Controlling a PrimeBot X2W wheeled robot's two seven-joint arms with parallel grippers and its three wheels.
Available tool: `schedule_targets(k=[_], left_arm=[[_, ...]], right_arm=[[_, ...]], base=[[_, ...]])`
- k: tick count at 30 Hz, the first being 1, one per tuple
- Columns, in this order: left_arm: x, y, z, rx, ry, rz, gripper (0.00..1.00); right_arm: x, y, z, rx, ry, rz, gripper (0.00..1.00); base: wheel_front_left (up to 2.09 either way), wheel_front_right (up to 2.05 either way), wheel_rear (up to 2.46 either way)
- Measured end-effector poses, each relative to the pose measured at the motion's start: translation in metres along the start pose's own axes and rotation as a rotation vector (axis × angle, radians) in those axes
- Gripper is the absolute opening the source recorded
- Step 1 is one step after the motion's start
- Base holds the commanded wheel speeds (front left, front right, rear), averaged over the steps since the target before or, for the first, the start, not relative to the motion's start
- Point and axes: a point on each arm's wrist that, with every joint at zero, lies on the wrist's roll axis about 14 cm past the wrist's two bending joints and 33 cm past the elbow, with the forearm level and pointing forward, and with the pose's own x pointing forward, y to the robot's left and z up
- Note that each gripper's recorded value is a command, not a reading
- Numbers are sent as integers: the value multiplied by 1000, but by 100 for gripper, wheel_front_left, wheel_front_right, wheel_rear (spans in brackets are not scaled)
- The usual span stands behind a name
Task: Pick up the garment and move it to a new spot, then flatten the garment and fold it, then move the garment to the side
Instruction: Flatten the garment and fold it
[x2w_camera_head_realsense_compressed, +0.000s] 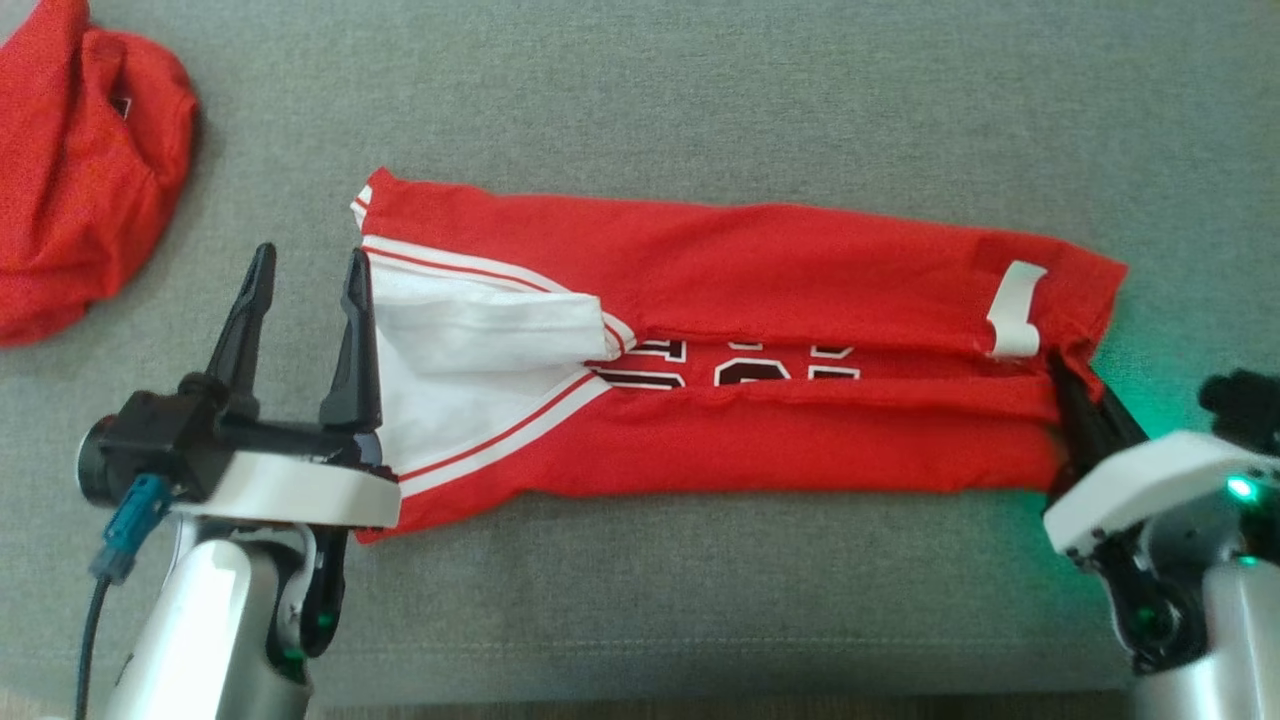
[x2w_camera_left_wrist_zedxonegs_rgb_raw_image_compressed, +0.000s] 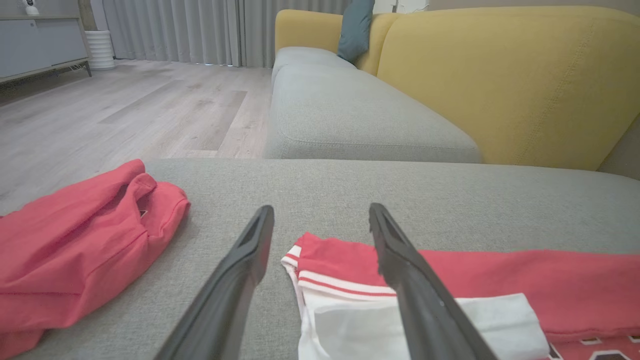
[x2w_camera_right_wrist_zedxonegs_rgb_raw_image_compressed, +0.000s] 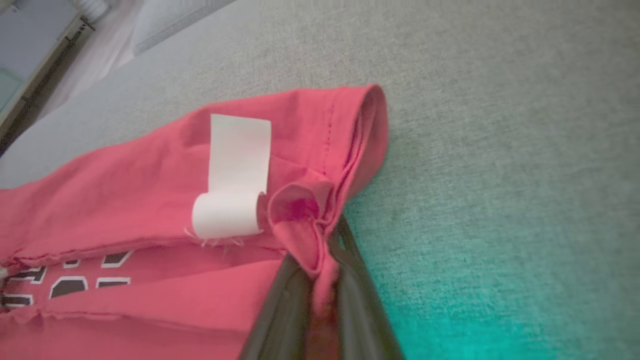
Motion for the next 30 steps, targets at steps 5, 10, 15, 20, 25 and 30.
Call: schedule_targets(k=[5, 10, 15, 20, 25, 30], left_arm=[[1, -4, 5, -3, -14, -8, 100], [1, -9, 12, -12, -36, -23, 100], [-2, -16, 20, -12, -53, -36, 100], [-13, -20, 22, -13, -53, -42, 100], [-17, -23, 28, -12, -66, -49, 100], [-23, -19, 30, -12, -65, -33, 100]], right_arm=[[-17, -30, 17, 5, -64, -80, 0], [-40, -71, 52, -28, -141, -181, 0], [-49, -57, 72, -49, -178, -142, 0], [-50, 27, 92, -29, -238, 83, 0], [-51, 90, 90, 14, -232, 289, 0], [-42, 164, 48, 146, -126, 534, 0]], base=[[0, 0, 0], [0, 0, 0], [0, 0, 0], [0, 0, 0], [0, 0, 0], [0, 0, 0]])
